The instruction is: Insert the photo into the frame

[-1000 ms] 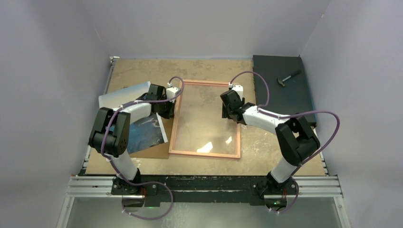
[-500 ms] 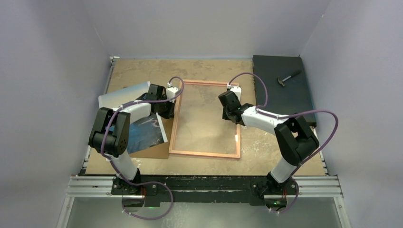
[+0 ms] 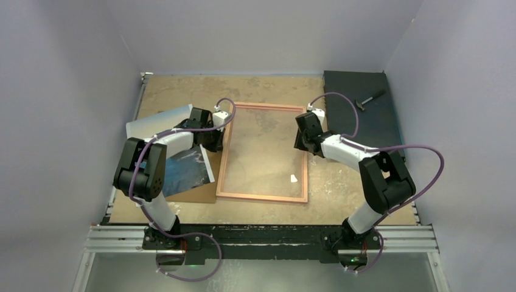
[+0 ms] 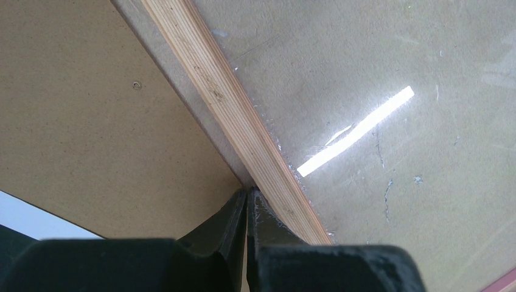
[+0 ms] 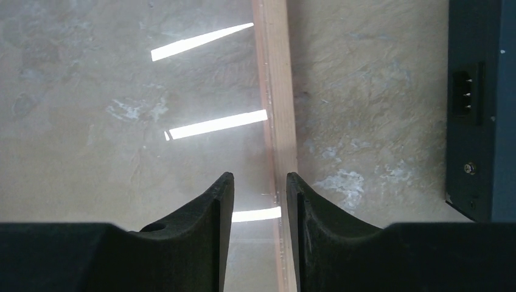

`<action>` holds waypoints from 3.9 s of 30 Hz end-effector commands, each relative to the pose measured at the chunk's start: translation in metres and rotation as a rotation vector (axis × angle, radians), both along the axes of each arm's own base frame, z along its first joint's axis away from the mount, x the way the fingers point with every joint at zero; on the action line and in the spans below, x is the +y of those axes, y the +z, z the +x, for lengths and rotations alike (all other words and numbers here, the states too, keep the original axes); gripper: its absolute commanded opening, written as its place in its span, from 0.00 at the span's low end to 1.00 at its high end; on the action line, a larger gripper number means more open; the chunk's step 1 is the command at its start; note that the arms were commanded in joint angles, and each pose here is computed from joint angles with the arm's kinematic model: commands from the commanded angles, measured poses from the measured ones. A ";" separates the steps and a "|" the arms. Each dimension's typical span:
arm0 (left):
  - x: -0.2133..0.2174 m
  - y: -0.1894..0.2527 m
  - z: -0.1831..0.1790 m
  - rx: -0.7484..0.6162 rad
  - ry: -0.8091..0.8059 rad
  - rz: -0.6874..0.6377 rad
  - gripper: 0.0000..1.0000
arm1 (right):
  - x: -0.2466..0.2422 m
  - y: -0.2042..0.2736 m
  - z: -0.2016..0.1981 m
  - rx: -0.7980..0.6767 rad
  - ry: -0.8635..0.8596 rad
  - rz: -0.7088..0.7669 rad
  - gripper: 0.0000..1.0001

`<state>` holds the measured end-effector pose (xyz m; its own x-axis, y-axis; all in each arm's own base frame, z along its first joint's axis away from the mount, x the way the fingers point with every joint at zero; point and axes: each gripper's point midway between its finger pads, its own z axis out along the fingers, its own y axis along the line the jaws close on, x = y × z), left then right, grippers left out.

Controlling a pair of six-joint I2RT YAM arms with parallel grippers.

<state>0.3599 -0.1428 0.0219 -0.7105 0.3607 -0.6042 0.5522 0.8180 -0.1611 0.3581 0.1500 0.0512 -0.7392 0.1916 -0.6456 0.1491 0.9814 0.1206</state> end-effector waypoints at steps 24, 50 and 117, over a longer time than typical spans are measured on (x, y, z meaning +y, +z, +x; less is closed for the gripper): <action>0.003 -0.012 -0.012 0.052 -0.010 0.009 0.02 | 0.024 -0.001 -0.003 0.039 0.039 0.180 0.50; -0.009 -0.023 -0.027 0.092 -0.055 0.002 0.02 | -0.006 -0.034 -0.009 0.157 -0.019 0.306 0.91; -0.009 0.032 -0.009 -0.011 -0.058 0.012 0.16 | 0.131 0.238 -0.058 -0.164 0.618 1.046 0.81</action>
